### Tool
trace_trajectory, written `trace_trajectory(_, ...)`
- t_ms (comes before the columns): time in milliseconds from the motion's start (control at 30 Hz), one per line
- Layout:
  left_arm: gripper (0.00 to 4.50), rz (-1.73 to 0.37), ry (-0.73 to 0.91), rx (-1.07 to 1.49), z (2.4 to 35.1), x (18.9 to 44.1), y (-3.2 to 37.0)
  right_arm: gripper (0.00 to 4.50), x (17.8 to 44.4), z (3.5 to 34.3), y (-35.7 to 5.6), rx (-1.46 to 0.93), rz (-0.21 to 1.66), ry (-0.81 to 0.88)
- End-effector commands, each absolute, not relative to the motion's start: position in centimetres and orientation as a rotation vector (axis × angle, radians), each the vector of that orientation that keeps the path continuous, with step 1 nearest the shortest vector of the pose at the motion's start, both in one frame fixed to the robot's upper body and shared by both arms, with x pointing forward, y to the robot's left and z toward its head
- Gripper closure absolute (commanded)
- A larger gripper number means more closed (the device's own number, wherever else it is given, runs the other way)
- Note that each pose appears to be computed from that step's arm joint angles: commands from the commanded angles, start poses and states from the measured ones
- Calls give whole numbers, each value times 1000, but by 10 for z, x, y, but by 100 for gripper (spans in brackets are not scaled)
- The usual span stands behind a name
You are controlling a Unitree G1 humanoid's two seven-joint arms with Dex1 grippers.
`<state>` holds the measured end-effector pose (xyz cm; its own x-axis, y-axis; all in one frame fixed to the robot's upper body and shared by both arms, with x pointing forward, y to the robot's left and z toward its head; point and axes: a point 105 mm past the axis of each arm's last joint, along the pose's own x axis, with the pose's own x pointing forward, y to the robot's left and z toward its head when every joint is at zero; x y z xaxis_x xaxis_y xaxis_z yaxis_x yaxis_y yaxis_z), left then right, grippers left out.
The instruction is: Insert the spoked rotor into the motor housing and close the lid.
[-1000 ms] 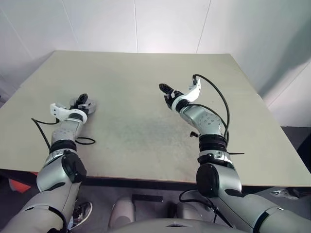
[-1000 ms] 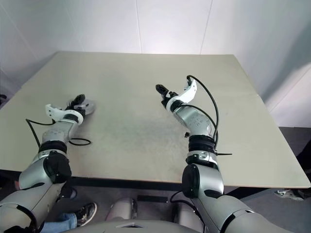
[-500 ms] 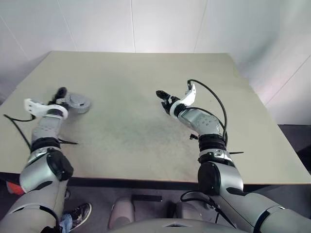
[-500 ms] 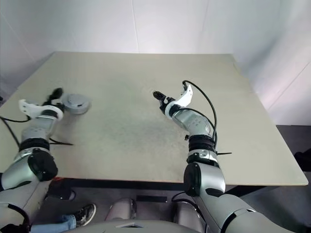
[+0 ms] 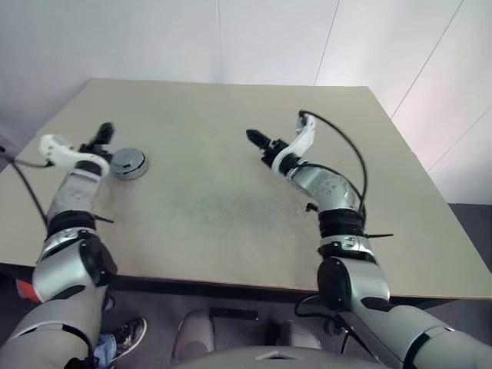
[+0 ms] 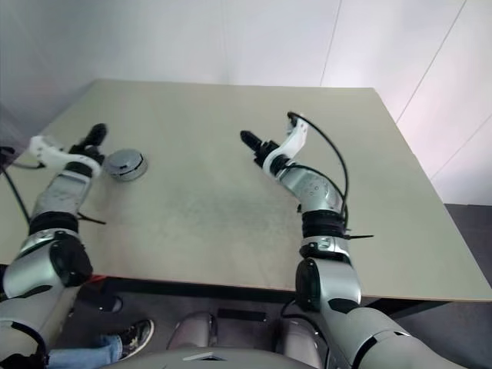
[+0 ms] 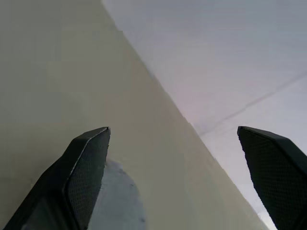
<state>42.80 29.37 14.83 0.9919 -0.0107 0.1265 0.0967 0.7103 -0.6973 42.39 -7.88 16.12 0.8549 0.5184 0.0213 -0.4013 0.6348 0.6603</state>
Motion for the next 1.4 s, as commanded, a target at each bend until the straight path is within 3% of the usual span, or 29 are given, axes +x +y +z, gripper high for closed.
trace_trajectory(33,2,-288,-143,-558,178,432,246,75,413,184,-90,413,624,36)
trace_trajectory(100,2,-431,-89,-413,172,429,203,75,403,169,-100,169,666,74)
trace_trajectory(200,2,-600,-35,-209,160,418,156,75,396,157,-127,-16,651,97)
trace_trajectory(367,2,-657,-83,30,155,411,128,75,398,126,-187,-311,484,184)
trace_trajectory(633,2,-617,-170,82,163,419,126,75,399,146,-212,-278,424,128)
trace_trajectory(967,2,-729,-140,77,140,405,105,75,407,151,-210,-292,432,107)
trace_trajectory(1200,2,-918,-51,25,126,381,84,75,382,154,-181,-231,699,100)
trace_trajectory(1400,2,-934,-22,18,119,376,83,75,374,146,-174,-263,751,109)
